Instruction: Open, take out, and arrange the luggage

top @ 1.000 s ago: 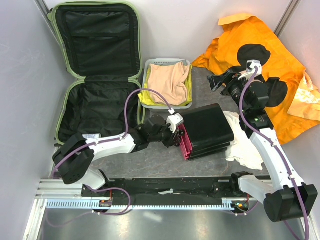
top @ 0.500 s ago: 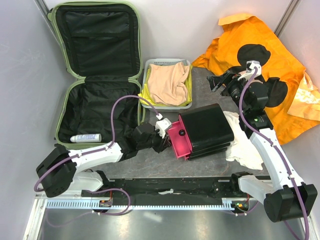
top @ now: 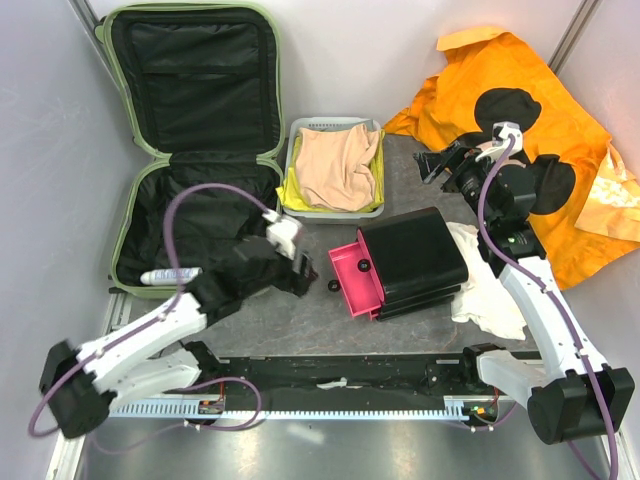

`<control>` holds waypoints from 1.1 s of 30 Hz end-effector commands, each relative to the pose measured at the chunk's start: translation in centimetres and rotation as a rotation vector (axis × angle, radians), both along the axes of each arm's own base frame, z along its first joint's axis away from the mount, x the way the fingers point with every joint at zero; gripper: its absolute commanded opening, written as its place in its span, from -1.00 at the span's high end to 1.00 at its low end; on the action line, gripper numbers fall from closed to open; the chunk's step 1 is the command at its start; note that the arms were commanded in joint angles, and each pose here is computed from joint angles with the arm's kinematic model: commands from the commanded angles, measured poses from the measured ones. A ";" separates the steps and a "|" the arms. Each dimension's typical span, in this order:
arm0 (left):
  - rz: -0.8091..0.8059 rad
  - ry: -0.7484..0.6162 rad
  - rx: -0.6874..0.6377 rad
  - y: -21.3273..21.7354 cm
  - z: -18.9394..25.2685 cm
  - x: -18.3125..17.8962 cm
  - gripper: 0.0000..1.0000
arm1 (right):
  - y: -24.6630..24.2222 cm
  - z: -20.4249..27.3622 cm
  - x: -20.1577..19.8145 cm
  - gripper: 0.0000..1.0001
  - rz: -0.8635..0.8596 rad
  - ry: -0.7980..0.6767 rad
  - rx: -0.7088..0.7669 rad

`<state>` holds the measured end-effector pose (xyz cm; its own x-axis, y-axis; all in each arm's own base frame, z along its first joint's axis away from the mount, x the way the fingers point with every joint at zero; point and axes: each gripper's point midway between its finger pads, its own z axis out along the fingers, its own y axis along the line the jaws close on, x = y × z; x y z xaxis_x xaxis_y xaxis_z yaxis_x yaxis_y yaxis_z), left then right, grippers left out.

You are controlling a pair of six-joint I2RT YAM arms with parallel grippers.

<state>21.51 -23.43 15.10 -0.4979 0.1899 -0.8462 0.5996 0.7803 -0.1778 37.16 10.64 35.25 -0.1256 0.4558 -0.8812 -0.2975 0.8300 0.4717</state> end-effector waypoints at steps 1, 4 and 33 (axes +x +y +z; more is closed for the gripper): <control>0.321 0.008 -0.131 6.5 4.9 3.9 -0.82 | -0.2 0.9 0.2 -0.89 -0.008 -0.046 0.010; 0.563 0.107 -0.131 11.9 3.7 6.8 -0.93 | 0.1 0.7 0.5 -0.89 0.009 -0.043 0.016; 1.116 0.543 -0.106 21.1 -13.2 7.5 -0.69 | 0.5 0.9 0.5 -0.90 0.039 -0.068 0.067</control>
